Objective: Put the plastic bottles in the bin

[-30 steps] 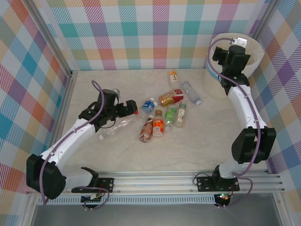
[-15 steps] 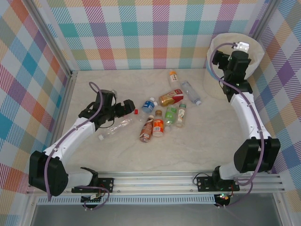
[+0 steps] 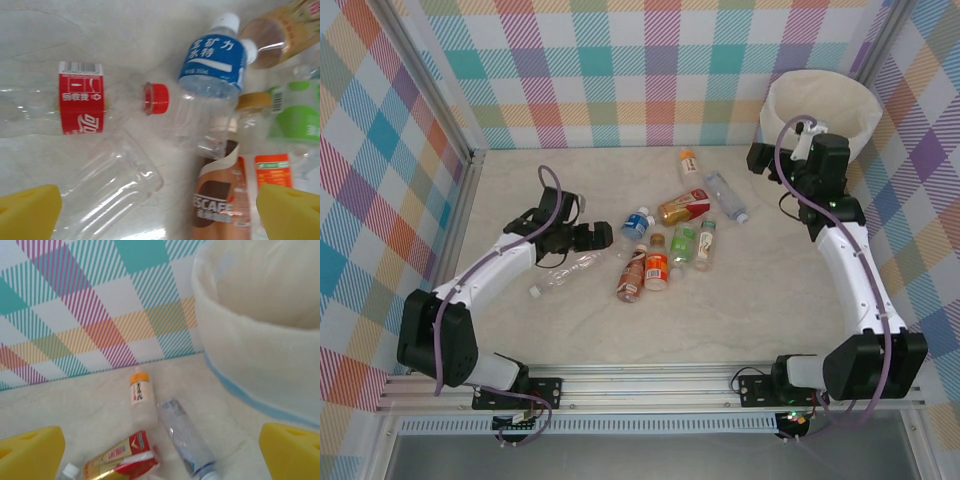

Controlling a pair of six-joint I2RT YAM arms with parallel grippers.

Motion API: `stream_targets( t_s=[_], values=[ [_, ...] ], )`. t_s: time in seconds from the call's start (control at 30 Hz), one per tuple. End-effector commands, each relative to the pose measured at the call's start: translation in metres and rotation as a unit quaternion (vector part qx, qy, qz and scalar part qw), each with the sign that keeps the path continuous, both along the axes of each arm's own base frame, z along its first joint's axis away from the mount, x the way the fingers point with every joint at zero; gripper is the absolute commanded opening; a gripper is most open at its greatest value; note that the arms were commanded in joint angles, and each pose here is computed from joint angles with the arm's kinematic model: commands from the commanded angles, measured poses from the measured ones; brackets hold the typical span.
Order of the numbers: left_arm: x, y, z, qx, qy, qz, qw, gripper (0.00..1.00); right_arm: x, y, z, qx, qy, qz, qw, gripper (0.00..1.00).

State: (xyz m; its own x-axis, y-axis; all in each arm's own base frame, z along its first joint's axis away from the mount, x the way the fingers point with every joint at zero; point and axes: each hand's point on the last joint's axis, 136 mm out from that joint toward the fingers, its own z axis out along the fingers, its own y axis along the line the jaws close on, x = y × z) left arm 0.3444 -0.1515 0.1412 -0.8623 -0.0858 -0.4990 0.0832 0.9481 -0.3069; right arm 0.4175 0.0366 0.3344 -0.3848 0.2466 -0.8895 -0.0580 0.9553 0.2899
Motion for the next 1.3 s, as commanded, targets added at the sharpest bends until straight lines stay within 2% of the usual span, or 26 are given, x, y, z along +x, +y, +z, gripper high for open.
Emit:
stream_targets(
  t_s=[0.0,0.1,0.33,0.57,0.7,0.93,1.13,1.27],
  values=[
    [-0.023,0.036,-0.020,0.122,0.047,-0.013,0.991,1.00,-0.018,0.005,-0.008,0.021,0.013,0.006,1.000,1.00],
    [-0.027,0.058,-0.032,0.168,0.042,0.012,0.985,1.00,-0.022,0.001,-0.012,0.026,0.007,-0.007,1.000,1.00],
    [-0.025,0.048,-0.056,0.137,0.036,0.005,0.990,1.00,-0.018,0.006,-0.011,0.040,0.004,0.002,0.999,1.00],
    [-0.027,0.050,-0.082,0.147,0.024,-0.007,0.989,1.00,-0.020,0.003,-0.004,0.047,-0.010,-0.009,0.999,1.00],
    [-0.030,0.038,-0.085,0.128,0.033,-0.038,0.990,1.00,-0.021,0.001,0.000,0.059,-0.021,-0.016,0.998,1.00],
    [-0.045,0.024,-0.088,0.085,0.064,-0.046,0.993,0.99,-0.026,0.001,0.001,0.064,-0.019,-0.018,0.998,1.00],
    [-0.049,0.005,-0.066,0.029,0.052,-0.056,0.997,1.00,-0.027,0.000,0.002,0.066,-0.022,-0.021,0.997,0.99],
    [-0.049,0.016,-0.075,0.063,0.072,-0.040,0.995,1.00,-0.027,0.001,0.001,0.069,-0.020,-0.020,0.997,1.00]
  ],
)
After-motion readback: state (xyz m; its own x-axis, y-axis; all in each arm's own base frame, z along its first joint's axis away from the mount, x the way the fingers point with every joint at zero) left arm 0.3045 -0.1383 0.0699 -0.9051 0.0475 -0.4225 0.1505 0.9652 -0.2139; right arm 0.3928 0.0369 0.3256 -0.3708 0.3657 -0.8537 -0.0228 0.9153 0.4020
